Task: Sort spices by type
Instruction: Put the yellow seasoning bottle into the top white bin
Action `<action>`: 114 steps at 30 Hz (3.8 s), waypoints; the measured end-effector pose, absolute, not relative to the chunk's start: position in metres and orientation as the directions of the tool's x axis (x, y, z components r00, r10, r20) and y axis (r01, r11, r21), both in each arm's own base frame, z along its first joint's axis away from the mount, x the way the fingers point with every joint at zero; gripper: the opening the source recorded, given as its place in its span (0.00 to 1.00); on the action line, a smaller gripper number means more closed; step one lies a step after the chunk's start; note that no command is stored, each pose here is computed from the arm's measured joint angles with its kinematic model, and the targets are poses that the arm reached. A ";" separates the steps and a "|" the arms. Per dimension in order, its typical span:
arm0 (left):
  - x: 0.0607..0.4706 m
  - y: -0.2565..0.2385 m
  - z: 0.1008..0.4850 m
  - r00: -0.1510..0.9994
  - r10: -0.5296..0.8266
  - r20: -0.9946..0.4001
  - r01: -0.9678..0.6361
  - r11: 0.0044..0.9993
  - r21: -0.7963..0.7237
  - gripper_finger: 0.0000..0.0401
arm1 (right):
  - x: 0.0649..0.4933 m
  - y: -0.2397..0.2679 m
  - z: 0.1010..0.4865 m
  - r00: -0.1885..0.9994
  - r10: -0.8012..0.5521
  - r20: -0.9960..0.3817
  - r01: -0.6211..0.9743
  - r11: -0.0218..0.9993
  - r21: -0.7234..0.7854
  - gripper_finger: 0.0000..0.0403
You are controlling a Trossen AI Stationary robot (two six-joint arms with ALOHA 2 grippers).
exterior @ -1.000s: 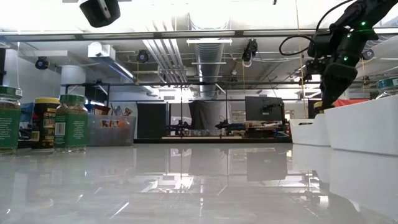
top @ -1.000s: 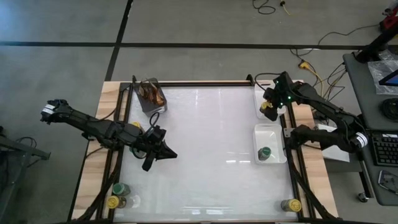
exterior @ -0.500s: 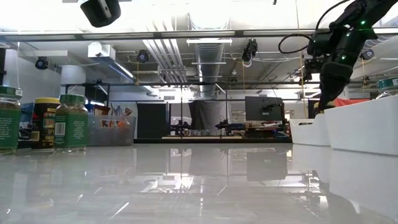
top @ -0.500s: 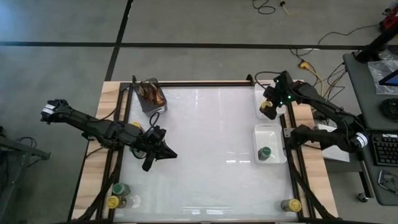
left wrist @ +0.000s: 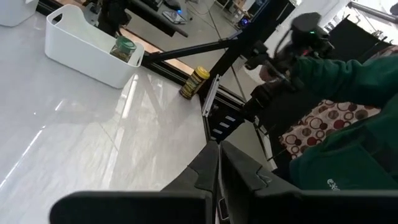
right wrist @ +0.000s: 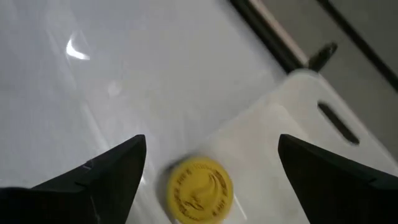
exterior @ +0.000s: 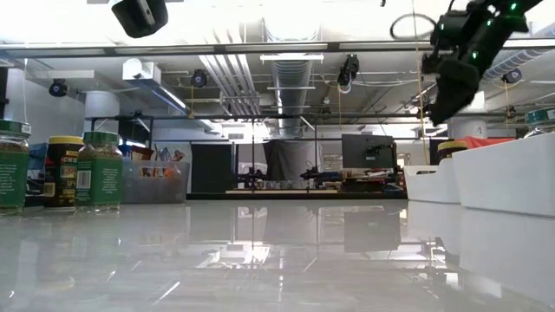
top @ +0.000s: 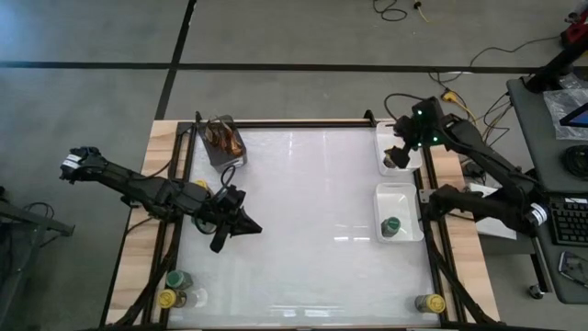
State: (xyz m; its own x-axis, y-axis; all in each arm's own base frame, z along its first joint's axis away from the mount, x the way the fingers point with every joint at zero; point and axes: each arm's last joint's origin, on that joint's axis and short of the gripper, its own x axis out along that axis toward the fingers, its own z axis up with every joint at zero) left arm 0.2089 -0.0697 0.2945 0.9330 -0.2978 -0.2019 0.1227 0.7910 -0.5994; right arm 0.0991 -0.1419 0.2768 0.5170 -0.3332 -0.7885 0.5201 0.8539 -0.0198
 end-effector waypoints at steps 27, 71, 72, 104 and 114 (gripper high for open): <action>0.218 -0.035 0.307 0.908 -0.414 -0.067 0.337 0.815 -0.472 0.00 | 0.194 0.073 0.356 0.628 -0.146 -0.764 0.261 0.965 0.030 0.89; 0.214 -0.040 0.290 0.768 -0.608 -0.204 0.541 0.785 -0.302 0.00 | 0.170 0.262 0.267 -0.400 0.249 -0.882 0.745 0.649 -0.154 0.89; 0.214 -0.040 0.290 0.768 -0.608 -0.204 0.541 0.785 -0.302 0.00 | 0.170 0.261 0.263 -0.404 0.247 -0.880 0.733 0.663 -0.150 0.89; 0.214 -0.040 0.290 0.767 -0.607 -0.207 0.537 0.784 -0.311 0.00 | 0.160 0.252 0.193 -0.525 0.353 -0.774 0.573 0.819 -0.015 0.71; 0.214 -0.040 0.290 0.767 -0.608 -0.207 0.537 0.784 -0.312 0.00 | 0.162 0.255 0.201 -0.516 0.370 -0.772 0.537 0.842 0.045 0.55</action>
State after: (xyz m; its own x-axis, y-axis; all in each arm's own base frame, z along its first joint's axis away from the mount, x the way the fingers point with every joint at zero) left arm 0.2141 -0.0396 0.2901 0.7666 -0.6077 -0.2075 0.5371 0.7839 -0.3115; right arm 0.1623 0.2550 0.2011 -0.5160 0.3704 -0.7724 0.5370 0.8424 0.0452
